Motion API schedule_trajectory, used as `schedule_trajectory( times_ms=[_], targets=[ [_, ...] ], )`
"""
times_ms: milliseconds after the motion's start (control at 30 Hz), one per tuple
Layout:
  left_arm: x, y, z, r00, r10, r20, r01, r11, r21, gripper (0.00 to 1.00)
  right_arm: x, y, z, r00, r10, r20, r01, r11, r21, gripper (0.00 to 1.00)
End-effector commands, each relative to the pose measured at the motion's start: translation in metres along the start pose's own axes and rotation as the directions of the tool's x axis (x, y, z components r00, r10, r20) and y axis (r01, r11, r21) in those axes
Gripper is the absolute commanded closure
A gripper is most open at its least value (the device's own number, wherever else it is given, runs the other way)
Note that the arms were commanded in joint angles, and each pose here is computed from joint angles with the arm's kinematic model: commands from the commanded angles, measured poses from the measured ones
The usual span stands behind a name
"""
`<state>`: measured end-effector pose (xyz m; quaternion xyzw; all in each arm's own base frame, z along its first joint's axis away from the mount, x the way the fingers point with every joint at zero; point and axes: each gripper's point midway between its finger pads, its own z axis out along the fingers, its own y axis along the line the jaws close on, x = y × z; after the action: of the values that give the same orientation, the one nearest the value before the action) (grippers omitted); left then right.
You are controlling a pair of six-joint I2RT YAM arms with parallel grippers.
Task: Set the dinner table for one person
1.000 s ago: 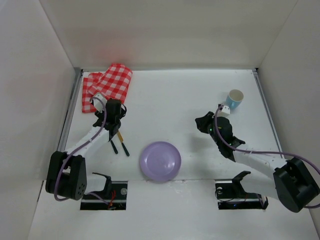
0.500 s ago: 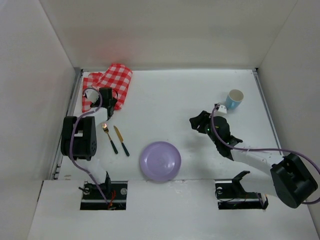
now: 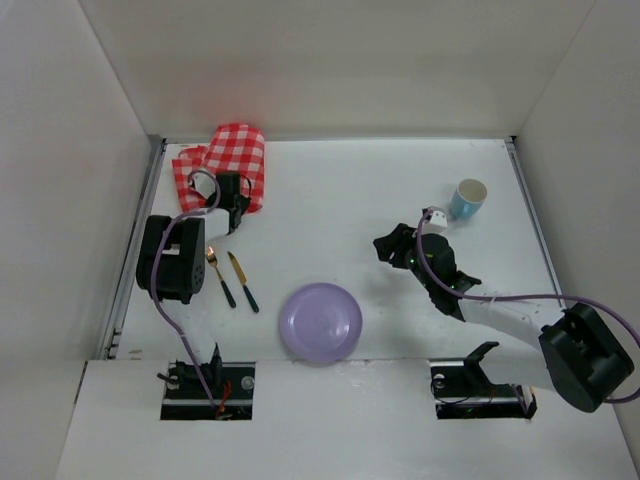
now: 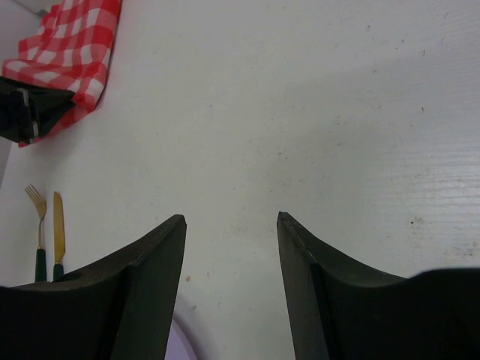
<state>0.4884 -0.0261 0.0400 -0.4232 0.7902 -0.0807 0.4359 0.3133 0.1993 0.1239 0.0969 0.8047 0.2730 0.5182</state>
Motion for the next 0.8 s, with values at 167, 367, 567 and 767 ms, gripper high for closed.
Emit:
schedule_trajectory(
  times_ms=[167,367,567,767],
  targets=[
    [0.058,-0.081,-0.029,0.991,0.086,-0.105,-0.060,0.970,0.236,0.94,-0.027,0.026,-0.001,0.997,0.008,0.079,-0.002,0.997,-0.071,0.42],
    [0.130,-0.128,-0.075,0.962,0.205,-0.178,-0.122,0.912,0.392,0.95,-0.033,0.013,-0.002,0.995,0.020,0.098,-0.016,0.999,-0.042,0.41],
    [0.182,-0.136,-0.110,0.924,0.309,-0.226,-0.176,0.867,0.467,0.96,-0.035,0.010,-0.003,0.994,0.019,0.106,-0.015,0.999,-0.036,0.41],
    [0.208,-0.127,-0.141,0.913,0.313,-0.260,-0.159,0.863,0.480,0.93,-0.040,-0.002,-0.003,0.993,0.023,0.116,-0.023,1.000,-0.004,0.40]
  ],
)
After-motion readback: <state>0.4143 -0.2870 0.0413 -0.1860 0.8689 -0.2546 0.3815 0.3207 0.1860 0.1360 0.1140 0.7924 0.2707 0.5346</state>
